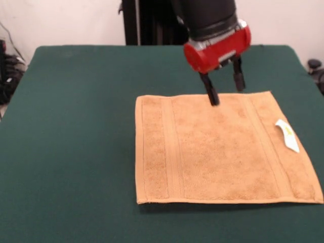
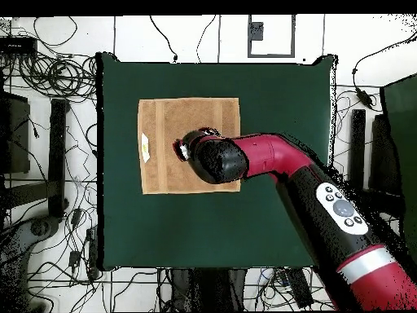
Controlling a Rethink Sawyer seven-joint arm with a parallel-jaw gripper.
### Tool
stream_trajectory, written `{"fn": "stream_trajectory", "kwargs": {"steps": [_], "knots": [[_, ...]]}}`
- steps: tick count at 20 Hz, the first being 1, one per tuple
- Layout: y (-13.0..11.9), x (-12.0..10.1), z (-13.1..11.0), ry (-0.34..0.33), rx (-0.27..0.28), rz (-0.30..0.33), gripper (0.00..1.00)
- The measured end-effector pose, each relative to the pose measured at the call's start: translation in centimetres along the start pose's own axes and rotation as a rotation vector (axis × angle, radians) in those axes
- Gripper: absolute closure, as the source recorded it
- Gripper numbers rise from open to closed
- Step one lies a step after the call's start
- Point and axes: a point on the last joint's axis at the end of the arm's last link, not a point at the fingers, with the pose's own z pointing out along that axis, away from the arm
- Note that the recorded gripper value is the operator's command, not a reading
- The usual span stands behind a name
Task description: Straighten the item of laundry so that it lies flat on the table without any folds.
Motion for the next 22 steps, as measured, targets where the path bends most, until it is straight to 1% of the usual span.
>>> {"fn": "stream_trajectory", "kwargs": {"steps": [1,4,5,7,8,9,11,13,15,16,18,19,20,21,22], "knots": [[0.1,0.1,-0.4,0.017,0.004,-0.005,0.00],[0.2,0.5,-3.1,0.107,0.039,-0.034,0.00],[0.2,0.6,-3.9,0.125,0.049,-0.040,0.00],[-0.1,0.5,-6.7,0.171,0.095,-0.055,0.00],[-0.2,0.4,-7.2,0.175,0.103,-0.056,0.00],[-0.5,0.0,-9.0,0.189,0.135,-0.064,0.00],[-0.7,-0.6,-10.9,0.194,0.173,-0.073,0.00],[-0.9,-1.1,-12.3,0.190,0.202,-0.078,0.00],[-1.5,-2.2,-14.2,0.164,0.249,-0.084,0.00],[-1.8,-2.6,-14.4,0.151,0.261,-0.088,0.00],[-2.4,-3.0,-14.2,0.128,0.275,-0.097,0.00],[-3.2,-3.4,-13.5,0.095,0.284,-0.106,0.00],[-3.5,-3.6,-13.0,0.079,0.287,-0.111,0.00],[-4.5,-3.9,-11.5,0.028,0.291,-0.120,0.00],[-4.8,-4.0,-10.9,0.007,0.290,-0.122,0.00]]}}
